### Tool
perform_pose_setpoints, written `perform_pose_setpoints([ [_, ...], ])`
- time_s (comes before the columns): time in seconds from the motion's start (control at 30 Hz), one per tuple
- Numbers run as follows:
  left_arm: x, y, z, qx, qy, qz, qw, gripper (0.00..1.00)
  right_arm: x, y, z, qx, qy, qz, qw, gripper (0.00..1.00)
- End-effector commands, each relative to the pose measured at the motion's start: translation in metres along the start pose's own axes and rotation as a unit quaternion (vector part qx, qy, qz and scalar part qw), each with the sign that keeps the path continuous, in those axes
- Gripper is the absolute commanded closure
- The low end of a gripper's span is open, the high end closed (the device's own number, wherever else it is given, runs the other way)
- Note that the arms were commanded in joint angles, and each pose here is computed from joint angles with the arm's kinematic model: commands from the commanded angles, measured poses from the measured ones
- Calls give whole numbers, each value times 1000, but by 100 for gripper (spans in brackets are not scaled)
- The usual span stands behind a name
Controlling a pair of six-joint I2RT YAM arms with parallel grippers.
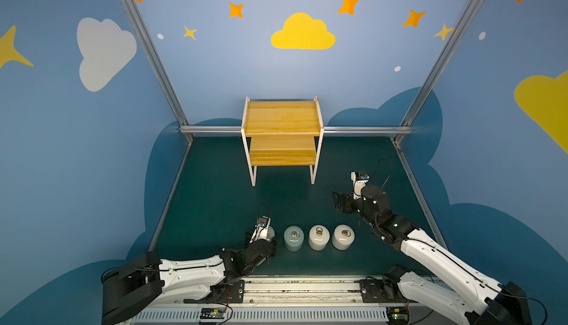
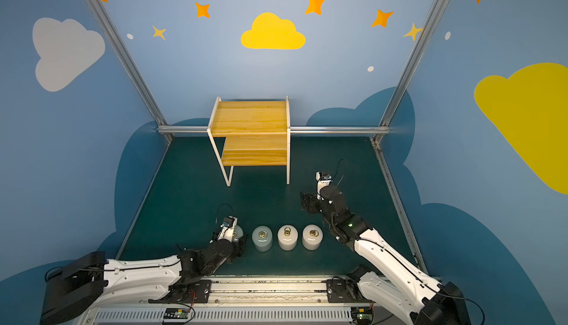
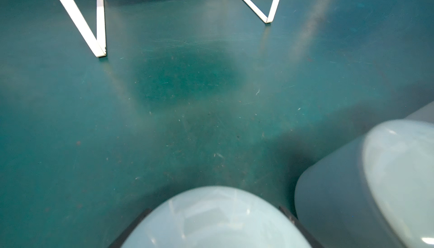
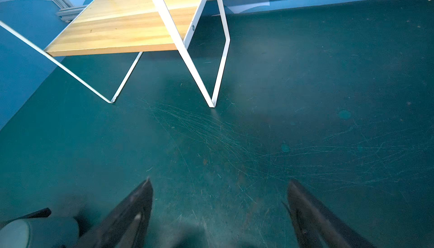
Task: Remove the tea canisters from the shelf
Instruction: Place the tea canister at the center of the board.
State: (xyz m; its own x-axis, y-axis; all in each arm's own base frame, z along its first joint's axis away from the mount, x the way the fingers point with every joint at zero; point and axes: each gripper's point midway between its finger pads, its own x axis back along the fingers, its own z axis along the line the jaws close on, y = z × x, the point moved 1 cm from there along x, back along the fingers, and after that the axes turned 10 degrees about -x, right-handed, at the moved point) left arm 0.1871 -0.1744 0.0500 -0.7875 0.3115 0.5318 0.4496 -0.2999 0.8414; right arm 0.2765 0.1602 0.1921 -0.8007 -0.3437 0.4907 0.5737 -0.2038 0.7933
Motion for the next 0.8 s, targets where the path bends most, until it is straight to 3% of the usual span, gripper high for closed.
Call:
perform_pose_setpoints([
  [0.0, 0, 8, -13, 5, -26, 2, 1000, 22, 0, 2, -1, -1, 2, -9, 1000, 9],
  [0.77, 4, 9, -17, 7, -40, 11, 999, 5, 2, 2, -4, 0, -1, -10, 1000, 9],
])
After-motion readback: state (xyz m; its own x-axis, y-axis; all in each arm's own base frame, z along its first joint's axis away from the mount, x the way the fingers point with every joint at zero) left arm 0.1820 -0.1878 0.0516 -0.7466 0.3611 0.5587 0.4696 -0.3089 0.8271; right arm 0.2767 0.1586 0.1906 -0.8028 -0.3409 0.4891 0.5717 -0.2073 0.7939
